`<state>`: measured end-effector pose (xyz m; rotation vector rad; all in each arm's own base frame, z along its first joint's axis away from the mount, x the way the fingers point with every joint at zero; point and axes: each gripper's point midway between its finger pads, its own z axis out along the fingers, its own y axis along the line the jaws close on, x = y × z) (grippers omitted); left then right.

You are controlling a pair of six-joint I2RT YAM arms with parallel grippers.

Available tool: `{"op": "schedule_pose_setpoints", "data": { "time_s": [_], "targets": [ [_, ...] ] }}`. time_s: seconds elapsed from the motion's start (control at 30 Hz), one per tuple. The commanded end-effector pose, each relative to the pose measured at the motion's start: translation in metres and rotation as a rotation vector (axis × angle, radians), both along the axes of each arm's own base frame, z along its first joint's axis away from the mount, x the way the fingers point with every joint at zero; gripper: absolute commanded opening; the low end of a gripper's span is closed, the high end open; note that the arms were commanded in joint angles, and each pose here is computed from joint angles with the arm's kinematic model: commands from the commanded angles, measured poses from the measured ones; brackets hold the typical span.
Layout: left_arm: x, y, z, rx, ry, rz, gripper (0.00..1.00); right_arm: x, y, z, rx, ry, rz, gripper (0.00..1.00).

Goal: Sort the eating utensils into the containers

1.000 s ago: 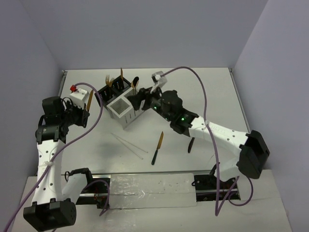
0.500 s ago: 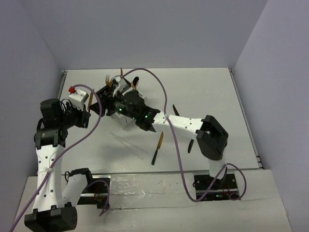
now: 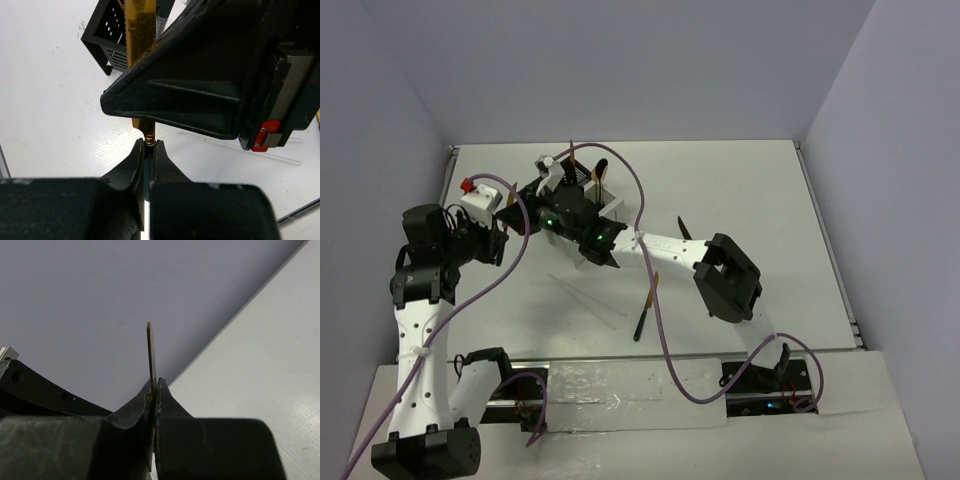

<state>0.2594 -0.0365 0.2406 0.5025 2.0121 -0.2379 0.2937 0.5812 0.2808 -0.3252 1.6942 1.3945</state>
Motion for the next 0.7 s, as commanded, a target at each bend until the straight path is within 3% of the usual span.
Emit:
{"op": "schedule_pose_setpoints", "data": {
  "time_s": [0.0,0.07,0.1,0.13,0.17,0.2,0.5,0.67],
  "targets": [
    [0.009,-0.001,0.019,-0.002,-0.071,-0.014,0.00,-0.003,0.004,0.034,0.071,-0.042,0.001,0.00],
    [0.012,0.000,0.019,0.000,-0.074,-0.008,0.02,0.003,-0.001,0.036,0.046,-0.083,-0.034,0.00],
    [0.014,0.002,0.017,-0.002,-0.065,0.004,0.12,0.009,-0.006,0.039,0.030,-0.099,-0.066,0.00],
    [0.015,0.003,0.015,-0.001,-0.061,0.013,0.54,0.015,-0.010,0.043,0.017,-0.120,-0.102,0.00],
    [0.018,0.005,0.015,0.000,-0.064,0.025,0.80,0.024,-0.015,0.044,-0.012,-0.161,-0.134,0.00],
    [0.019,0.006,0.015,-0.012,-0.060,0.047,0.99,0.033,-0.023,0.047,-0.031,-0.174,-0.179,0.00],
    [0.036,0.032,-0.009,-0.003,-0.029,0.217,0.99,0.138,-0.109,0.088,-0.116,-0.336,-0.504,0.00],
    [0.040,0.049,-0.029,0.046,-0.002,0.296,0.99,0.179,-0.130,0.080,-0.215,-0.418,-0.667,0.00]
  ]
}}
